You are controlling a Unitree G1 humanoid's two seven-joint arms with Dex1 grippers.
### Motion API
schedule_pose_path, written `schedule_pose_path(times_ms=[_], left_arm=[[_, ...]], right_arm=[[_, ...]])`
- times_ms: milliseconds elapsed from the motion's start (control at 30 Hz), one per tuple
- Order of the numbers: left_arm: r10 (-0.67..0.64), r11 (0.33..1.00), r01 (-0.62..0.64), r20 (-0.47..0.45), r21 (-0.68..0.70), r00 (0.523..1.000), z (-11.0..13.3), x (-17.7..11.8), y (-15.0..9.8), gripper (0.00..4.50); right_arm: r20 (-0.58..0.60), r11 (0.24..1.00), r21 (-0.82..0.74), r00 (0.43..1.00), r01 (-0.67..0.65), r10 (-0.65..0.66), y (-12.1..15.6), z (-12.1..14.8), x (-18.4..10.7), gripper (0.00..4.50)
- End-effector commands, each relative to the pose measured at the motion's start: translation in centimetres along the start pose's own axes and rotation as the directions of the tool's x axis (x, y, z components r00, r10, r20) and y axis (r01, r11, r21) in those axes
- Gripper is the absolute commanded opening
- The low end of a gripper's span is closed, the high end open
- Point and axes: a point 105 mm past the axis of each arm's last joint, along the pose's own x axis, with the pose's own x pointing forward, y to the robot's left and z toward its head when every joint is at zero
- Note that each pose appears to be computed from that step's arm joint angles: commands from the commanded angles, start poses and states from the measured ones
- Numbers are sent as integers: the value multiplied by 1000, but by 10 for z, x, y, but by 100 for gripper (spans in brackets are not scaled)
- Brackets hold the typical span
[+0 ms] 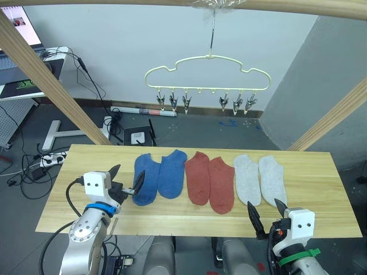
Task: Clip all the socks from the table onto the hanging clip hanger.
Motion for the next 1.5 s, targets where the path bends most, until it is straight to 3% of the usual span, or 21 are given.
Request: schedule_pose_path(times_ms=[33, 600, 767, 833, 933, 1100, 1300, 1500], left_arm=[[-20, 1000, 20, -9, 18, 1000, 2, -2, 1, 447], [-3, 1000, 5, -116, 10, 993, -4, 4, -1, 447], [-63, 997, 67, -110, 34, 992, 7, 14, -6, 447], [-89, 994, 92, -66, 52, 994, 20, 22, -9, 447], [-91, 995, 91, 1, 48, 996, 38, 35, -12, 392], [-95, 995, 89, 115, 52, 989, 69, 61, -23, 240], [-56, 997, 44, 230, 58, 972, 101, 83, -34, 240], [-56, 997, 39, 302, 61, 952, 122, 96, -41, 240]], right_arm=[[27, 1000, -6, 1000, -3, 3, -1, 5, -1, 450], [35, 1000, -9, 999, -10, 10, -2, 4, -1, 450], [53, 1000, -15, 998, -15, 15, -3, 14, 1, 450], [76, 999, -35, 996, -40, 43, -3, 28, 5, 450], [100, 992, -80, 989, -101, 109, -4, 52, 14, 450], [94, 955, -165, 960, -248, 265, -3, 96, 32, 450], [3, 891, -220, 913, -397, 407, -6, 147, 46, 450], [-11, 813, -259, 843, -522, 538, 15, 189, 46, 450]])
